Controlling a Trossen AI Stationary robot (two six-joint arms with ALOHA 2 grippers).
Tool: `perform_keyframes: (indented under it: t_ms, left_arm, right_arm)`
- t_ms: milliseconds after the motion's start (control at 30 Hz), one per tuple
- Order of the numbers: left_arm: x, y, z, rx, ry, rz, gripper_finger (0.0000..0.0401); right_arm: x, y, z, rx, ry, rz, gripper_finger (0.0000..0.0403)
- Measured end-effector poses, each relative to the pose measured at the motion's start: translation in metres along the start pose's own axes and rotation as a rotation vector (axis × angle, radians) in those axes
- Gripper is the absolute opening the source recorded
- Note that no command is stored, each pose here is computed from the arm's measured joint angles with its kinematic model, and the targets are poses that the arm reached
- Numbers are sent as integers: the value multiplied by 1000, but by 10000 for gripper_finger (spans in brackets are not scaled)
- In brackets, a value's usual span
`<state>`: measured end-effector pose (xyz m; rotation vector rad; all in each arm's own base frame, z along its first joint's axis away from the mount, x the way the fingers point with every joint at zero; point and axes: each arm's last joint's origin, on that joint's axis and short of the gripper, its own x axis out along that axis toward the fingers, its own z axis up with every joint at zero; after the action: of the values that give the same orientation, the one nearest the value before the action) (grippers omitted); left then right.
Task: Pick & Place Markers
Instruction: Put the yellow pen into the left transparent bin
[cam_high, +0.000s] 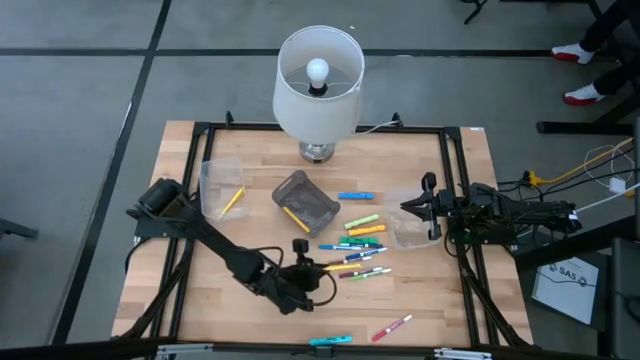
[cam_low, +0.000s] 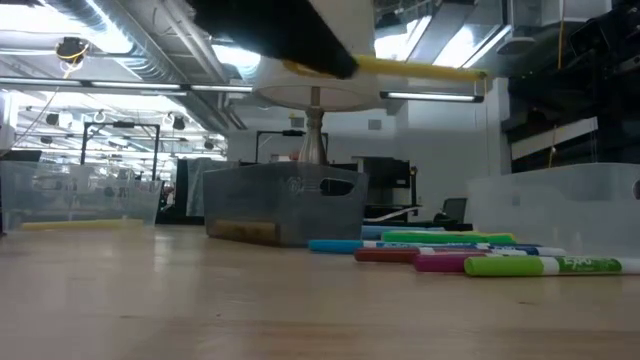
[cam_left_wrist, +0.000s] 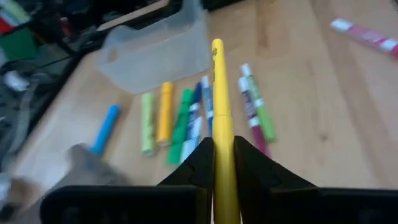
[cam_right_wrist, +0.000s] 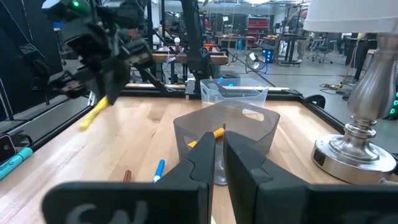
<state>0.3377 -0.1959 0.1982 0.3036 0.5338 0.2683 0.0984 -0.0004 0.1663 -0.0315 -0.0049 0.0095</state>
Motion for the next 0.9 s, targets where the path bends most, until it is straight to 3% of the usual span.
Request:
perform_keyframes:
  t_ms: [300, 900]
  left_arm:
    - [-35, 16, 1, 8, 33, 166, 34]
    - [-99, 59, -34, -103, 158, 421, 34]
  right_arm:
    - [0, 0, 0, 0, 0, 0, 35]
    - [0, 0, 0, 0, 0, 0, 35]
